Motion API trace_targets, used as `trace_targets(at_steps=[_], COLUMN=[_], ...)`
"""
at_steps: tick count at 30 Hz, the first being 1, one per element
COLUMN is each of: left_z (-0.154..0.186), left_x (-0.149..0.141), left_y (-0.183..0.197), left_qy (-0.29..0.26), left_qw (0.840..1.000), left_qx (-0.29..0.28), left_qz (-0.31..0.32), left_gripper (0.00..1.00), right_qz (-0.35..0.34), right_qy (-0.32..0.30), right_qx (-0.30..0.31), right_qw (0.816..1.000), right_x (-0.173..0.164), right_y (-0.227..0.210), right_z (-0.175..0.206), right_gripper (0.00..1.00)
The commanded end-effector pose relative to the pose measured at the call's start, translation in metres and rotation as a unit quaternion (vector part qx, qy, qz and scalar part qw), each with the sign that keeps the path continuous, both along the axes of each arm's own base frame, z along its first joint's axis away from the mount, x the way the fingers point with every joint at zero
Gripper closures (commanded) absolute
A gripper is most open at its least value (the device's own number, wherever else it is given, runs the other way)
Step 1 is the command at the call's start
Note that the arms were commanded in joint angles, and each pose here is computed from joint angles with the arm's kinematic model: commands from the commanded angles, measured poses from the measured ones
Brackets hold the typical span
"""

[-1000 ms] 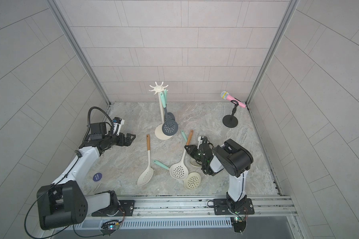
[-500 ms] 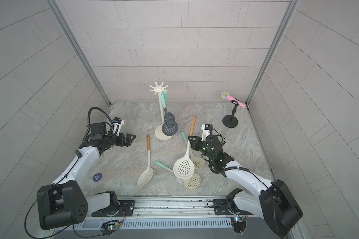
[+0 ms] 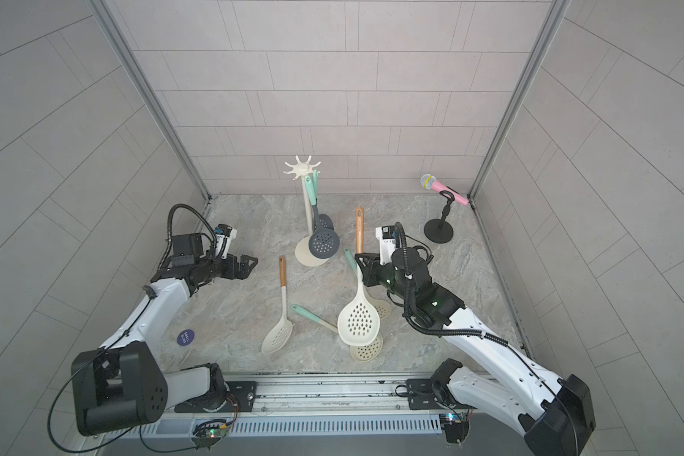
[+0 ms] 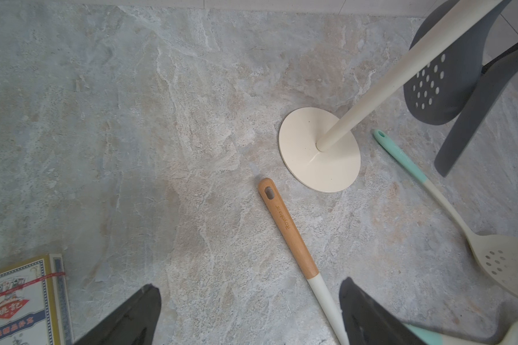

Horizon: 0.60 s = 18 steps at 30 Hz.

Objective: Hang the skimmer on the kitchen utensil rack
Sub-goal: Pick up the skimmer from the center of the board, then hang the skimmer on the rack.

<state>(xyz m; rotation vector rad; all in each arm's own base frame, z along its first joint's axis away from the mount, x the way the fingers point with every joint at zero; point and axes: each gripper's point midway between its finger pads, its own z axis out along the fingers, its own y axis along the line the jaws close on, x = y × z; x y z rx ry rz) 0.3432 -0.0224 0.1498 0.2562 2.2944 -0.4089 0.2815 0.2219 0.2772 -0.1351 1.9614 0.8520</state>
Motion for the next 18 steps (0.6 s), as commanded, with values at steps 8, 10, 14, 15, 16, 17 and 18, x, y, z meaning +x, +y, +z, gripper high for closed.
trace_targets(at_steps=[8,10,14,15,16,17,18], left_z=[0.006,0.006,0.006,0.007,0.007,0.007,0.008], left_x=[0.001,0.000,0.000,0.000,0.000,0.000,0.000], left_y=[0.006,0.006,0.006,0.007,0.007,0.007,0.007], left_qy=[-0.009,-0.010,-0.010,-0.011,-0.010,-0.011,-0.012], left_qw=[1.000,1.000,1.000,1.000,1.000,1.000,1.000], left_qx=[0.009,0.008,0.006,0.006,0.005,0.004,0.004], left_qz=[0.001,0.001,0.002,0.002,0.003,0.002,0.003], left_gripper=[0.00,0.00,0.00,0.00,0.00,0.00,0.00], right_qz=[0.098,0.117,0.136,0.139,0.143,0.146,0.152], right_qy=[-0.072,-0.080,-0.094,-0.094,-0.096,-0.095,-0.096], right_qx=[0.031,0.044,0.071,0.074,0.077,0.080,0.086], right_qw=[0.992,0.989,0.984,0.983,0.982,0.981,0.980], right_x=[-0.004,-0.004,0.001,0.003,0.005,0.007,0.008], right_y=[0.055,0.065,0.079,0.082,0.086,0.089,0.093], right_z=[0.060,0.071,0.086,0.088,0.089,0.090,0.093], right_gripper=[1.00,1.00,1.00,1.00,1.00,1.00,1.00])
